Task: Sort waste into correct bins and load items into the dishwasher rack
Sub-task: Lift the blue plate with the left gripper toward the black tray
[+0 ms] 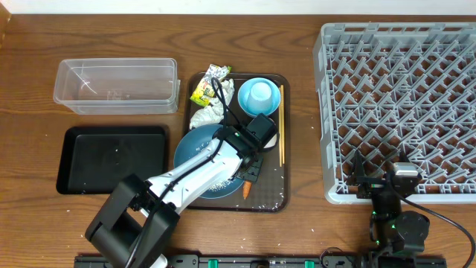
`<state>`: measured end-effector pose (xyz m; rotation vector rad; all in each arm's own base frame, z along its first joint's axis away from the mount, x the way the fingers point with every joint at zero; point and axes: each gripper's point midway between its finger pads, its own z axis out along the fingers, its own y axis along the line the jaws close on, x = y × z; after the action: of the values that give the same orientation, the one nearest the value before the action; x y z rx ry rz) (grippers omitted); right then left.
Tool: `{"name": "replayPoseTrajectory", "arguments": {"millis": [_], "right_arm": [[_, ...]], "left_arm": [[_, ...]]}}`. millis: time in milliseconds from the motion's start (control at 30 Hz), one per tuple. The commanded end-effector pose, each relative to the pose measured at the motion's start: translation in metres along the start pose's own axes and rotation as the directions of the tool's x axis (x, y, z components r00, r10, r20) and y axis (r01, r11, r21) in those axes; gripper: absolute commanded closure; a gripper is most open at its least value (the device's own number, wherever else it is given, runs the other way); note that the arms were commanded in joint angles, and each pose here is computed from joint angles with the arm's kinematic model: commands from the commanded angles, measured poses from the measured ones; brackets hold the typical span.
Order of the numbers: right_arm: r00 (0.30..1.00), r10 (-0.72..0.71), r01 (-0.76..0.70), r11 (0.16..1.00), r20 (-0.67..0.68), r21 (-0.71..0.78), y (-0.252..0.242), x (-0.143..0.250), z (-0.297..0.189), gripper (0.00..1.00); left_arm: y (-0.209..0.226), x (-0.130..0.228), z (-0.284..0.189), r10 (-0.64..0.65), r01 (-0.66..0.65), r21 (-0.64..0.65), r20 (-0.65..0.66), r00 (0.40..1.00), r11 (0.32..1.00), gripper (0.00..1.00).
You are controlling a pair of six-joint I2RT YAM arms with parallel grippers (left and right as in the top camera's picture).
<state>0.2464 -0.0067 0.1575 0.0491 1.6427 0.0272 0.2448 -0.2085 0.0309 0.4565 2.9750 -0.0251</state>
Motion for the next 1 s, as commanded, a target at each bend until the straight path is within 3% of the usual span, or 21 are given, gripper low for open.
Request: {"name": "replayPoseTrajectory", "arguments": {"millis": [0,267,400,833,967], "right_arm": [[1.0,0.003,-0.003,1.0,0.001,0.003,-0.001,0.0,0.0,0.01],[1.0,0.003,-0.003,1.0,0.001,0.003,-0.001,0.0,0.0,0.01],[1.0,0.003,-0.003,1.0,0.001,0.003,-0.001,0.0,0.0,0.01],[1.0,0.003,-0.003,1.0,0.001,0.003,-0.001,0.0,0.0,0.01],[1.0,0.003,-0.003,1.0,0.001,0.003,-0.001,0.0,0.0,0.01]], "left_arm": [[0.002,0.001,0.003,0.011,-0.011,-0.017,-0.003,1.0,1.0,0.44],[0.002,0.008,0.008,0.01,-0.011,-0.013,-0.019,1.0,1.0,0.45],[0.002,0.007,0.008,0.008,-0.008,-0.011,-0.015,1.0,1.0,0.5],[-0.008,0.005,0.003,0.019,-0.018,0.023,-0.016,1.0,1.0,0.87],[-0.012,-0.003,-0.008,0.018,-0.018,0.029,-0.003,1.0,0.999,0.94]]}}
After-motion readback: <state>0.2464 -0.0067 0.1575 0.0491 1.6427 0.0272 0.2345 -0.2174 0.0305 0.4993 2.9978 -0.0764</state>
